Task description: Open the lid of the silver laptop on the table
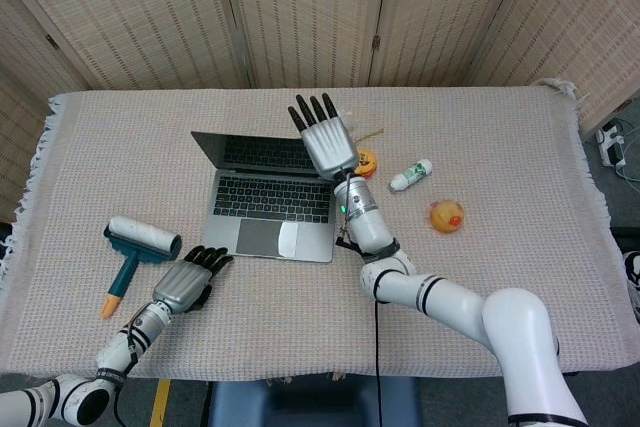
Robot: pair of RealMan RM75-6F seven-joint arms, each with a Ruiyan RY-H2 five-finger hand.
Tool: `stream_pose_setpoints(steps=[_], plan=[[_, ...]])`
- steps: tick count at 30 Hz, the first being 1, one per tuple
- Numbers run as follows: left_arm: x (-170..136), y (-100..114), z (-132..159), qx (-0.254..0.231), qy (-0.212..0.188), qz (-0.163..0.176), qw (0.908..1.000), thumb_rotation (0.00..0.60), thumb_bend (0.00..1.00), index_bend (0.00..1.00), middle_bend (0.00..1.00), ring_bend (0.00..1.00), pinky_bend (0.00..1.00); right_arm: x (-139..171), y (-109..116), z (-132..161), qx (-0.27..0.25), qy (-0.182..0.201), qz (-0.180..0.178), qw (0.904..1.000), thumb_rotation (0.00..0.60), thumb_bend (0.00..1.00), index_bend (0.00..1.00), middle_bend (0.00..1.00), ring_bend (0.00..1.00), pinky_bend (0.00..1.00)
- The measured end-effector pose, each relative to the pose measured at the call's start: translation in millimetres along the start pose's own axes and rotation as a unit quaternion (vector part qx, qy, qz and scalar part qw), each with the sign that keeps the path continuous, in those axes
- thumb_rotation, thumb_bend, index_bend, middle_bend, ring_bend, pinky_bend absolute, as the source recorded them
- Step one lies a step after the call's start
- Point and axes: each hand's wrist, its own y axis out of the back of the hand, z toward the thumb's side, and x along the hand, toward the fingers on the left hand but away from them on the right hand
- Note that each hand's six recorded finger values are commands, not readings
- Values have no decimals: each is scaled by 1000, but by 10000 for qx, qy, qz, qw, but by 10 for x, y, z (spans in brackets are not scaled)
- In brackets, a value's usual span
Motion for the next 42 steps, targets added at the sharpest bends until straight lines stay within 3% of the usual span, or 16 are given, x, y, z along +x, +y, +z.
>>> stream_pose_setpoints(steps=[22, 28, 35, 42], plan=[[-39, 12, 3, 23, 28, 27, 10000, 600, 740, 10, 94, 0, 0, -219, -3, -483, 139, -731, 120, 9972, 600, 635, 0, 0, 0, 0], [-76, 67, 10, -43, 11, 150, 9999, 600, 739, 8, 94, 0, 0, -164, 40, -502, -106, -611, 69, 9980, 600, 635, 0, 0, 0, 0], [-191, 213, 19, -318, -58, 456, 9984, 600, 739, 8, 94, 0, 0, 117, 141, -573, -440, -267, -22, 9987, 600, 635, 0, 0, 0, 0], [-409, 461, -145, -518, 164, 902, 9944, 600, 739, 16, 94, 0, 0, 730, 241, -932, -781, -79, -27, 9969, 600, 634, 0, 0, 0, 0]])
